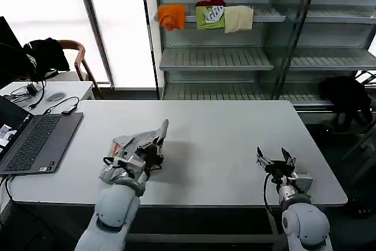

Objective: Fold and organize the clothes.

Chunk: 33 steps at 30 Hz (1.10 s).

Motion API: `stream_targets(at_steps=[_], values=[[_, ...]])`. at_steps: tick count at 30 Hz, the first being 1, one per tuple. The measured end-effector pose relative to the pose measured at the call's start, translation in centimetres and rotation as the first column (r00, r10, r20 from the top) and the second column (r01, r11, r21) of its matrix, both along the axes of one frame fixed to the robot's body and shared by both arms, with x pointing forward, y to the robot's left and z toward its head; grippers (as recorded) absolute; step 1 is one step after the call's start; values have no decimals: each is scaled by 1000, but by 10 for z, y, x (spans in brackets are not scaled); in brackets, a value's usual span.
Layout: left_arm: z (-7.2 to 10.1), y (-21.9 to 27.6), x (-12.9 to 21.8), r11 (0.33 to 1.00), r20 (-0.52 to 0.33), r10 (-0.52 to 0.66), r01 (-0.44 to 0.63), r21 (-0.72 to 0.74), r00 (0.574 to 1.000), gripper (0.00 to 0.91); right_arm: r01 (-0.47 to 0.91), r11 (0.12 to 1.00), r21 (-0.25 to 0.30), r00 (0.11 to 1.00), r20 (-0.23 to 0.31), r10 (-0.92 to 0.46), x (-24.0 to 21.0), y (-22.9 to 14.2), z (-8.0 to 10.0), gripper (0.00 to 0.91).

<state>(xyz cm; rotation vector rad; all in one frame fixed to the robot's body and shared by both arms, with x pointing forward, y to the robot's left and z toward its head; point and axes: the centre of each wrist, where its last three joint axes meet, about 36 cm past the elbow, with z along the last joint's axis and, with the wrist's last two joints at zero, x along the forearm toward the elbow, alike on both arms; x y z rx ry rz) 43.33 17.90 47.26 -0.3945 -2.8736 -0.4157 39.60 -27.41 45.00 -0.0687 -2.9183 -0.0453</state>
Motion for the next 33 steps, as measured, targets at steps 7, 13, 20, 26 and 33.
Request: stream_targets(at_steps=[7, 13, 20, 26, 33], values=[[-10, -36, 26, 999, -27, -19, 18, -46, 999, 50, -6, 1000, -2, 1000, -6, 6, 4, 6, 0, 907], [-18, -63, 39, 997, -46, -61, 59, -51, 997, 484, -10, 1000, -2, 1000, -9, 10, 8, 10, -2, 907], [-27, -84, 41, 992, -59, -121, 119, -41, 991, 907, -13, 1000, -4, 1000, -16, 13, 11, 12, -5, 907], [-32, -88, 35, 982, -57, -187, 185, -46, 981, 907, -30, 1000, -1, 999, -23, 30, 15, 18, -8, 907], [-23, -78, 25, 974, -32, -222, 220, -62, 974, 907, -87, 995, 43, 995, -41, 89, 22, 32, -11, 907]])
